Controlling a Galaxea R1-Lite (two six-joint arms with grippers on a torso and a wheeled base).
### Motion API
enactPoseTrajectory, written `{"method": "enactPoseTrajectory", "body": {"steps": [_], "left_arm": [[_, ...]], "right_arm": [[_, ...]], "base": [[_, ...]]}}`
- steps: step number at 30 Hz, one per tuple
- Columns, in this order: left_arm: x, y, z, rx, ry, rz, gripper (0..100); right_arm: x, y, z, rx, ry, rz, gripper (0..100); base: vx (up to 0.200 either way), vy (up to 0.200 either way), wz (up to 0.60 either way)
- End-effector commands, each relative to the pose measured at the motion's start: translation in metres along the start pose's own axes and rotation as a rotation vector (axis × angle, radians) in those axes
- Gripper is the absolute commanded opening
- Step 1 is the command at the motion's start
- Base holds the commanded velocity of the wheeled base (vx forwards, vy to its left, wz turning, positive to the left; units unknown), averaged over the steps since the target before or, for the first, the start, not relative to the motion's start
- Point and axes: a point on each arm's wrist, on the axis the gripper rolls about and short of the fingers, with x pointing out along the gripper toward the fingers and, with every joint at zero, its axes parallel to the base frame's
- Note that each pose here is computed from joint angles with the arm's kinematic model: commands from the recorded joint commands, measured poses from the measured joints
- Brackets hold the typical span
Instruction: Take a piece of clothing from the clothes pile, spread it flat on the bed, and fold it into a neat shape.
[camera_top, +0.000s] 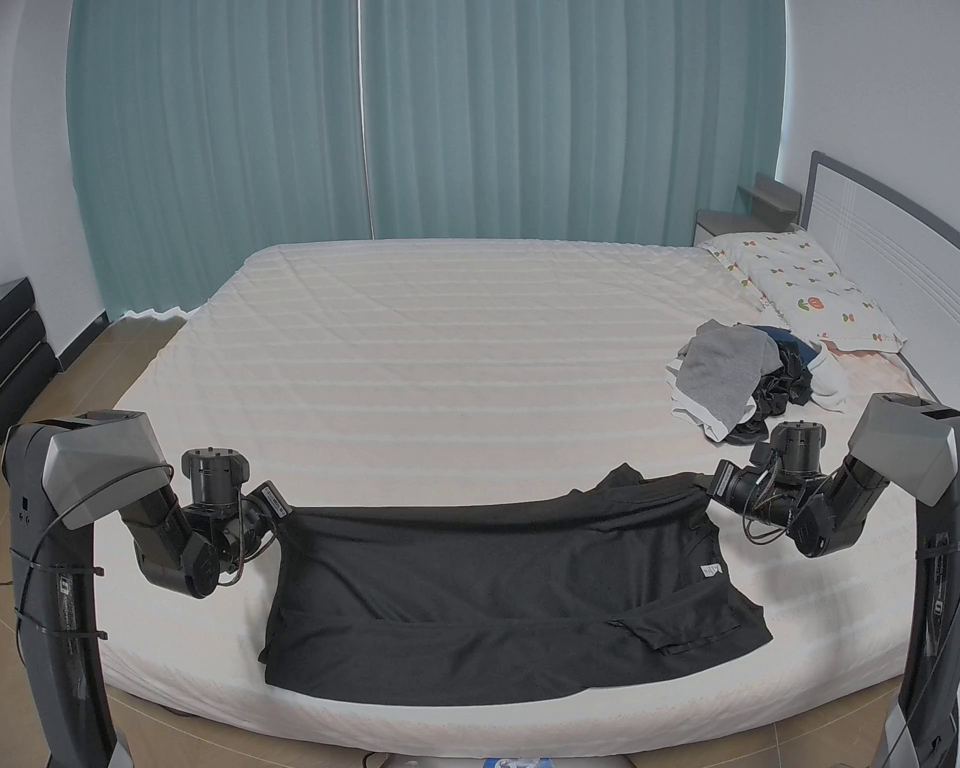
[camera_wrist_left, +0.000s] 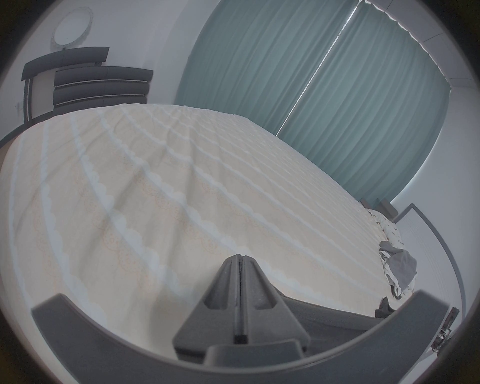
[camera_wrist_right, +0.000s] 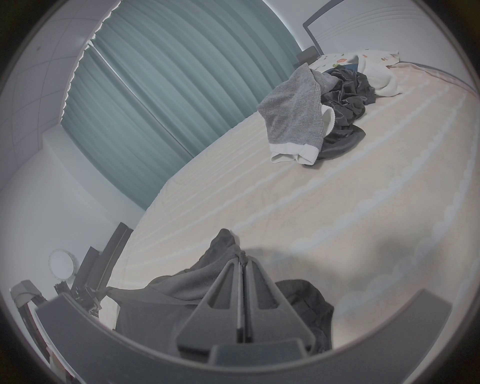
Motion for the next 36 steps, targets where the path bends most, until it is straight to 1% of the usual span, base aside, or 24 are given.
{"method": "enactPoseTrajectory", "body": {"steps": [1,5,11,14,16,19,22,24,27,30,32,36], "left_arm": [[-0.010,0.001,0.001,0.013,0.008,0.001,0],[-0.018,0.003,-0.002,0.029,0.016,0.005,0],[-0.031,0.013,-0.013,0.036,0.036,-0.001,0],[-0.035,0.016,-0.016,0.057,0.039,0.002,0],[-0.043,0.021,-0.022,0.099,0.046,0.005,0],[-0.051,0.027,-0.029,0.131,0.061,0.014,0],[-0.060,0.034,-0.039,0.181,0.103,0.033,0],[-0.066,0.037,-0.045,0.200,0.129,0.042,0],[-0.074,0.041,-0.054,0.203,0.170,0.058,0],[-0.077,0.044,-0.061,0.198,0.202,0.069,0],[-0.074,0.046,-0.065,0.192,0.212,0.080,0],[-0.074,0.049,-0.069,0.189,0.217,0.086,0]], "right_arm": [[-0.015,0.003,-0.001,-0.022,0.010,-0.004,0],[-0.023,0.000,-0.005,-0.038,0.022,-0.016,0],[-0.034,-0.009,-0.017,-0.036,0.031,-0.033,0],[-0.039,-0.012,-0.021,-0.037,0.036,-0.038,0],[-0.047,-0.015,-0.030,-0.040,0.057,-0.024,0],[-0.055,-0.017,-0.040,-0.050,0.072,-0.026,0],[-0.061,-0.021,-0.050,-0.069,0.089,-0.033,0],[-0.067,-0.022,-0.056,-0.075,0.105,-0.040,0],[-0.076,-0.023,-0.067,-0.077,0.134,-0.048,0],[-0.076,-0.026,-0.075,-0.079,0.133,-0.048,0],[-0.073,-0.029,-0.077,-0.086,0.117,-0.044,0],[-0.073,-0.032,-0.081,-0.081,0.124,-0.053,0]], "base": [[0.000,0.000,0.00],[0.000,0.000,0.00],[0.000,0.000,0.00],[0.000,0.000,0.00],[0.000,0.000,0.00],[0.000,0.000,0.00],[0.000,0.000,0.00],[0.000,0.000,0.00],[0.000,0.000,0.00],[0.000,0.000,0.00],[0.000,0.000,0.00],[0.000,0.000,0.00]]}}
